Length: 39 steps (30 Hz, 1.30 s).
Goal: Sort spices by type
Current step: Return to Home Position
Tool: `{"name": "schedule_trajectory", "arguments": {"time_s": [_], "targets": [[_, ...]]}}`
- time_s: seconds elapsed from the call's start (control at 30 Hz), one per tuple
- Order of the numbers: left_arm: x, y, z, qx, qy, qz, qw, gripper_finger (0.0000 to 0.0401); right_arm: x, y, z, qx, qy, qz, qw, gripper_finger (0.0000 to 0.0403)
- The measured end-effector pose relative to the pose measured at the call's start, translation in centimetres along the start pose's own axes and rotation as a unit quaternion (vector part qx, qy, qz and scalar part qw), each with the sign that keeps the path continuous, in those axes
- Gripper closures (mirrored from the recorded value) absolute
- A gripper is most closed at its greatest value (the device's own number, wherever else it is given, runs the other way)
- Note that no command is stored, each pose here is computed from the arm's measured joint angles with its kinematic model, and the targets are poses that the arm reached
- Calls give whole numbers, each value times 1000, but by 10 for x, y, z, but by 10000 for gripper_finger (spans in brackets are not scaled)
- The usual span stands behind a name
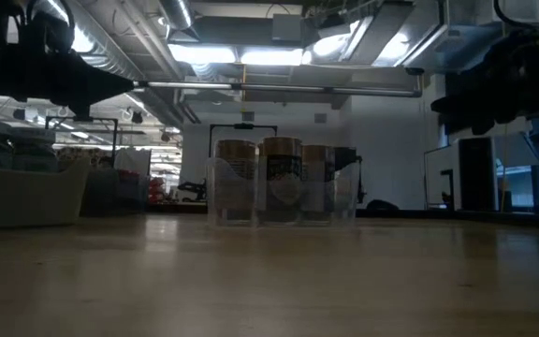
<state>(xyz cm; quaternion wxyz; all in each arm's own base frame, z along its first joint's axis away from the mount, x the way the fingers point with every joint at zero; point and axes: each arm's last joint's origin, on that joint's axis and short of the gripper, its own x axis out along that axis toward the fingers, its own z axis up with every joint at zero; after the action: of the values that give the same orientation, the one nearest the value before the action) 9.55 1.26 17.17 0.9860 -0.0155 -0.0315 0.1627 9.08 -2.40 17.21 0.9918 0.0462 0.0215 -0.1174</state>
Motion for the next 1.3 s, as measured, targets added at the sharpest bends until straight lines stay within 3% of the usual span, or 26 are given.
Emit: {"name": "schedule_trajectory", "arguments": {"time_s": [0.23,1.3], "targets": [[0,2,1,-9,-3,32,999,398,0,0,0,-8,1,-6,1000,381],[0,2,0,3,0,32,999,398,0,0,0,-5,-3,-9,1000,382]]}}
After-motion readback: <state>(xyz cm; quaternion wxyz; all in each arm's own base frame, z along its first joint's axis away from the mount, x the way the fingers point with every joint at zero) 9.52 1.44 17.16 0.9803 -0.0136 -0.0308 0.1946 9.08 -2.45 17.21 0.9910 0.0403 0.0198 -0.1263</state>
